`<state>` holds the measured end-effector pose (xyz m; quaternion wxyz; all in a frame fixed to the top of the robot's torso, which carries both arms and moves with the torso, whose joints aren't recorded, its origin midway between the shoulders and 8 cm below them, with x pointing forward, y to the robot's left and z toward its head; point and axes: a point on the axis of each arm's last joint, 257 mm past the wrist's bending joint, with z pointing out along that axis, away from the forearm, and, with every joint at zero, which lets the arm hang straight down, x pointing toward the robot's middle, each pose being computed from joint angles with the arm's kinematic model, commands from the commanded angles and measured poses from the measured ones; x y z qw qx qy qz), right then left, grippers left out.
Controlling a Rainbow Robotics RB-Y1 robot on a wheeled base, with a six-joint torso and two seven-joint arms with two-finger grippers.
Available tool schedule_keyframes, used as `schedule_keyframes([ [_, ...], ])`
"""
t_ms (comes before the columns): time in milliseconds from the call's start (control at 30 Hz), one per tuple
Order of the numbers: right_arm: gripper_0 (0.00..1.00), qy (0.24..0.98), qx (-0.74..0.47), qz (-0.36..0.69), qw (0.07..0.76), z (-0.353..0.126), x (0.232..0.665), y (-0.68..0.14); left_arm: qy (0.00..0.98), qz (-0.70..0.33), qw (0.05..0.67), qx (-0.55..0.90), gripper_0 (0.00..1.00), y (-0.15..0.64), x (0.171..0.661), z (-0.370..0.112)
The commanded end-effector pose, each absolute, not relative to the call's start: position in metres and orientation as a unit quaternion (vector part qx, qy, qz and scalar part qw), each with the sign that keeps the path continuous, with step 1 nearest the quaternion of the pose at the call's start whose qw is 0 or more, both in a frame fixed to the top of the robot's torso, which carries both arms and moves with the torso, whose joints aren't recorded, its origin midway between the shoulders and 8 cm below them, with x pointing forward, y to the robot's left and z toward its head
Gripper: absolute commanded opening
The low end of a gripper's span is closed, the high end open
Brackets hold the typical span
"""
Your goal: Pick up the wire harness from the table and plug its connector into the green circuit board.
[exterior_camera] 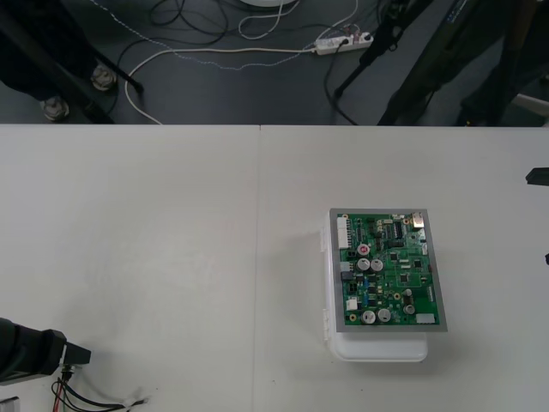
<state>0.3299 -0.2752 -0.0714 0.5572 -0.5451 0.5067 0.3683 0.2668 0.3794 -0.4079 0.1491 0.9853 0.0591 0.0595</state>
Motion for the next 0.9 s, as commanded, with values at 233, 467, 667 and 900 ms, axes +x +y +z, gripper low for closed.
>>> schedule_keyframes([
  [233, 1.00, 0.483, -0.548, 0.384, 0.565, -0.077, 0.320, -0.255, -0.032, 0.127, 0.110, 0.985, 1.00, 0.394, 0.300, -0.399],
  [467, 1.00, 0.486, -0.538, 0.394, 0.564, -0.076, 0.320, -0.254, -0.035, 0.121, 0.104, 0.987, 1.00, 0.398, 0.292, -0.405],
  [667, 1.00, 0.479, -0.528, 0.405, 0.572, -0.066, 0.319, -0.253, -0.036, 0.114, 0.100, 0.988, 1.00, 0.401, 0.285, -0.409],
  [900, 1.00, 0.464, -0.540, 0.407, 0.572, -0.055, 0.313, -0.248, -0.038, 0.114, 0.103, 0.987, 1.00, 0.397, 0.285, -0.410],
])
